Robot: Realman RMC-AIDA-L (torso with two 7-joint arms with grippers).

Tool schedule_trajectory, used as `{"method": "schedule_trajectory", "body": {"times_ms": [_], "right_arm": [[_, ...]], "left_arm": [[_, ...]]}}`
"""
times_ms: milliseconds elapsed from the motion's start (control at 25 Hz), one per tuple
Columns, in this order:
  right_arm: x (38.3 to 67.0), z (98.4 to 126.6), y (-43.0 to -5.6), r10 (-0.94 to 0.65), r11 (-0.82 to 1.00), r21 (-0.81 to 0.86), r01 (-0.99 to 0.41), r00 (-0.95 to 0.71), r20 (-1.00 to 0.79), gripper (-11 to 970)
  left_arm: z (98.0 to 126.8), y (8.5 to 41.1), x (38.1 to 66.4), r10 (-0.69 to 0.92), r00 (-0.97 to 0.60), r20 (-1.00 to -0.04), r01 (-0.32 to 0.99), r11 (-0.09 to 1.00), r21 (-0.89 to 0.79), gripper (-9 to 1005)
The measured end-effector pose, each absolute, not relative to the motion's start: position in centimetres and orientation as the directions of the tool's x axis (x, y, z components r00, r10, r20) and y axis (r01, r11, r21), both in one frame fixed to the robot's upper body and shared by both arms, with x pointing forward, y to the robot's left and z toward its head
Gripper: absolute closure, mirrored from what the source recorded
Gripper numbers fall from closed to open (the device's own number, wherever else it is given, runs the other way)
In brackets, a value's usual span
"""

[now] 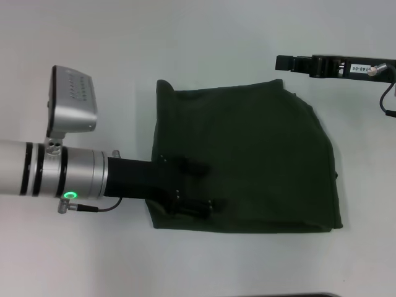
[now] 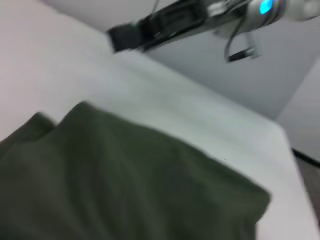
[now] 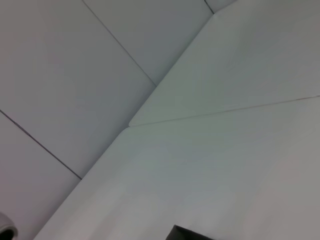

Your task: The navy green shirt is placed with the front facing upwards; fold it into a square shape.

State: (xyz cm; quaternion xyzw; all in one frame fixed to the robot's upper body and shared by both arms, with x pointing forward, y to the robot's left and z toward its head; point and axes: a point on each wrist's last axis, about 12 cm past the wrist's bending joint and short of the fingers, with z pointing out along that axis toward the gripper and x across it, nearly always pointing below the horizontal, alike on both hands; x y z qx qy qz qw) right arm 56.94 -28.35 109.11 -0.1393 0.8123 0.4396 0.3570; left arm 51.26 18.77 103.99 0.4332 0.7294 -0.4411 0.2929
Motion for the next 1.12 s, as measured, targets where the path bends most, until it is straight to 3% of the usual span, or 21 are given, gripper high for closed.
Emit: {"method": "schedule_trajectory", "body": {"times_ms": [280, 840, 1120], "right_arm": [[56.8, 108.9, -28.3, 0.082, 0.575, 0.61, -0.546, -0.703, -0.706, 950], [56.7, 108.7, -27.7, 0.069, 0.566, 0.608, -0.556, -0.704, -0.707, 949], [56.7, 108.8, -27.6, 0.067, 0.565, 0.608, -0.558, -0.703, -0.708, 950]], "left_arm": [[106.1, 19.0, 51.4, 0.273, -0.391, -0.879, 0.92, 0.157, -0.36, 91], [104.4, 17.7, 53.7, 0.308, -0.424, -0.852, 0.888, 0.328, -0.323, 92], [103.7, 17.4, 53.9, 0.35, -0.433, -0.831, 0.883, 0.352, -0.312, 92]]}}
